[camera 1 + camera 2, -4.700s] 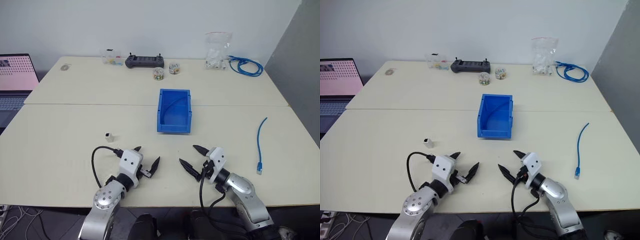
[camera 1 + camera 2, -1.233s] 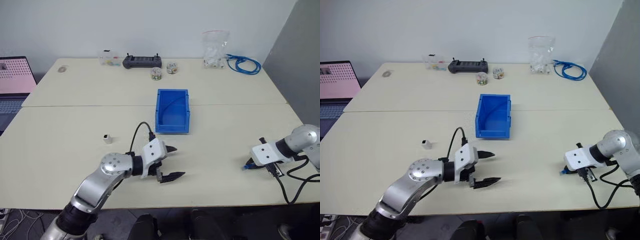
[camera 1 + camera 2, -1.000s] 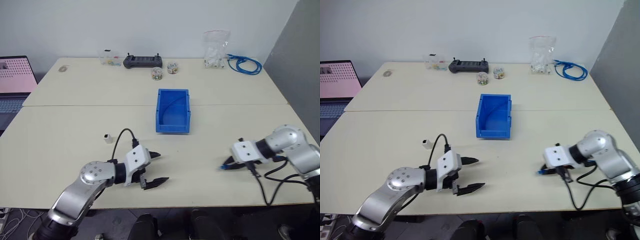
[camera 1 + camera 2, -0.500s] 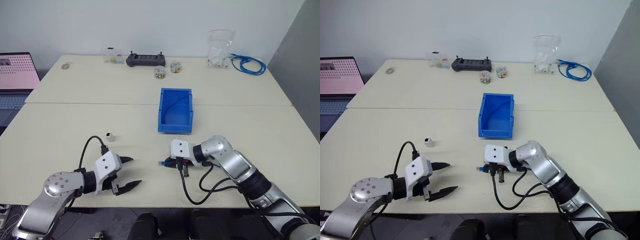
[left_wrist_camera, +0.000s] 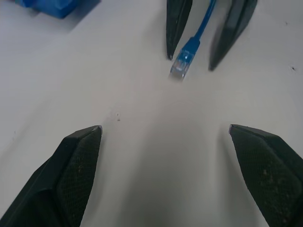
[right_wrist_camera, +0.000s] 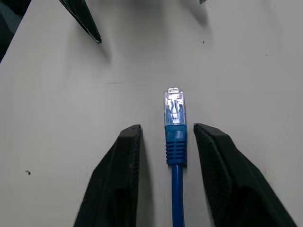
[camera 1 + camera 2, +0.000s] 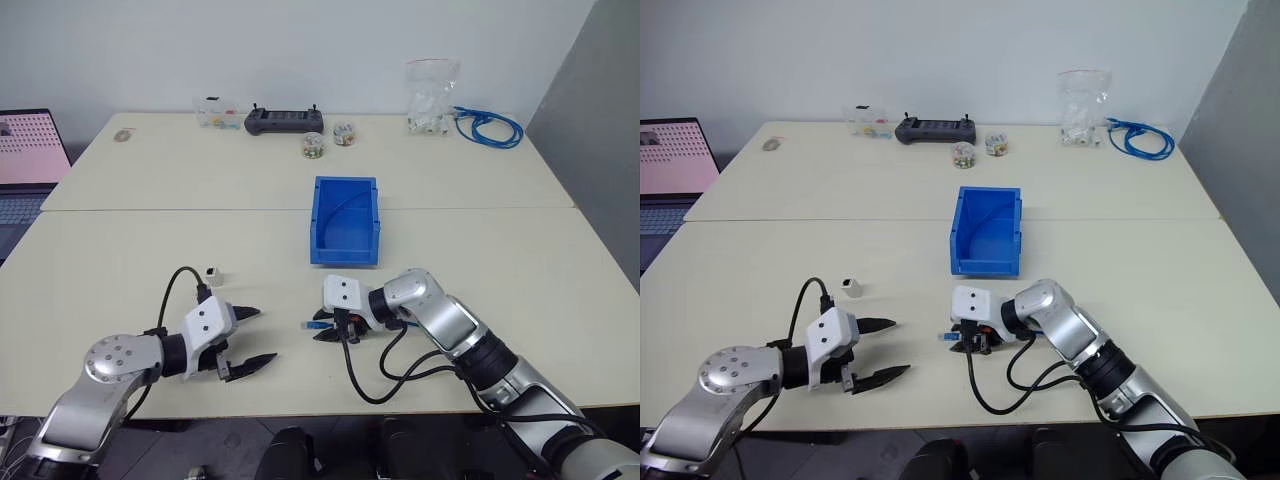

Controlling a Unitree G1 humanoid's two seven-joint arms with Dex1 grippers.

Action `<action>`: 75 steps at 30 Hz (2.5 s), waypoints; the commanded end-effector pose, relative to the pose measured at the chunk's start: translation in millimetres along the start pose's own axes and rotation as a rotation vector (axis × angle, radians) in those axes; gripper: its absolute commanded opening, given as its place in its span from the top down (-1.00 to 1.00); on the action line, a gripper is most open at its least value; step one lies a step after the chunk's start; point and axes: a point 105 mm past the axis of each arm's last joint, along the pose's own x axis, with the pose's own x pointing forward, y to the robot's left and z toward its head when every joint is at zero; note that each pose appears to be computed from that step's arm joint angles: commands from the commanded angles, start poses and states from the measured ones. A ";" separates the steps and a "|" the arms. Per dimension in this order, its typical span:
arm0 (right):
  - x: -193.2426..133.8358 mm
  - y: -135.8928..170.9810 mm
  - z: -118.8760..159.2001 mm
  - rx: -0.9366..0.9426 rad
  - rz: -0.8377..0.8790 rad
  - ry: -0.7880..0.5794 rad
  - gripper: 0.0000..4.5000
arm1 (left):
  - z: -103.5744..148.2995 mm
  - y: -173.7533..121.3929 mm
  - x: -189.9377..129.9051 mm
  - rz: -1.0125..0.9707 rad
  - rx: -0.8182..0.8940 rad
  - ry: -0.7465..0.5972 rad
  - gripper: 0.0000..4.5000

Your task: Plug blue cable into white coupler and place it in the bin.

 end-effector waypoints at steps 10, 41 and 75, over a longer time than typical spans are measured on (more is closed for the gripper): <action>-78.3 20.9 12.8 0.174 -0.131 -0.193 -0.80 | 23.2 -4.6 40.0 -0.088 0.066 -0.105 -1.00; -133.3 71.9 -1.2 0.348 -0.343 -0.237 -0.84 | 7.4 -7.8 73.4 -0.319 0.164 0.002 0.89; -142.3 42.3 78.4 0.714 -0.285 -0.864 -0.84 | 160.9 -24.8 38.6 -0.664 -0.756 -0.534 0.89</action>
